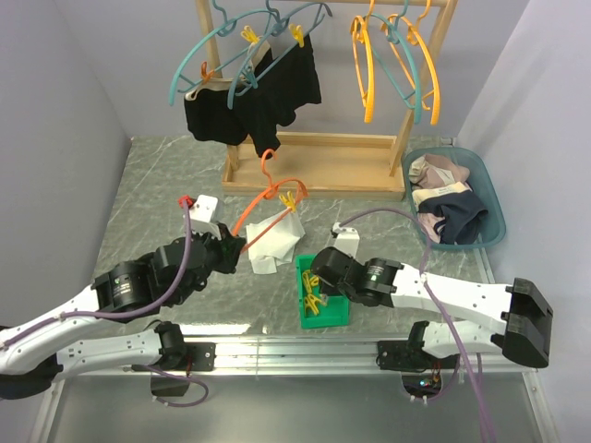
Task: Remove the underwear clipped to the hanger
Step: Place the clamp in the bin.
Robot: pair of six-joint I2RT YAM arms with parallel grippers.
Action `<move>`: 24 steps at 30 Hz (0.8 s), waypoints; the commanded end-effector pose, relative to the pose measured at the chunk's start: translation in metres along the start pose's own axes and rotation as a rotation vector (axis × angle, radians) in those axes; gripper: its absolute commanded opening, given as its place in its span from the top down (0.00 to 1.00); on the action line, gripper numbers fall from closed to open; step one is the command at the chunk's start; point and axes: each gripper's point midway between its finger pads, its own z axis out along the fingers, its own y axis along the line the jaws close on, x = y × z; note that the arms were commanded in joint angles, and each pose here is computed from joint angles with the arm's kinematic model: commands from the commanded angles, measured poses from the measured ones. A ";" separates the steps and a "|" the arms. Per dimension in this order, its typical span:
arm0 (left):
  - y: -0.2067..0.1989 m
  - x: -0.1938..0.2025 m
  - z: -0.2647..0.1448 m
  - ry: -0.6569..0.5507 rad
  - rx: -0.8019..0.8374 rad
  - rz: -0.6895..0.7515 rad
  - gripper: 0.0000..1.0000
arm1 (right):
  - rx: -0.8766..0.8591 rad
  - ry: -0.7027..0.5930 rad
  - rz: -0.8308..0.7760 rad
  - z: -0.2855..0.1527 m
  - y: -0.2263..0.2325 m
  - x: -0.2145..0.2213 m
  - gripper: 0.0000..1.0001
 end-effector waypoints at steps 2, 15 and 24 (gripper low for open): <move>-0.004 -0.014 -0.009 -0.040 0.041 -0.044 1.00 | 0.016 -0.074 -0.017 -0.004 0.010 -0.024 0.56; -0.007 -0.011 -0.011 -0.019 0.060 -0.037 1.00 | -0.105 -0.316 -0.050 -0.049 0.041 -0.102 0.27; -0.022 -0.026 -0.036 -0.030 0.205 -0.079 1.00 | -0.300 -0.441 -0.074 -0.056 0.056 -0.181 0.20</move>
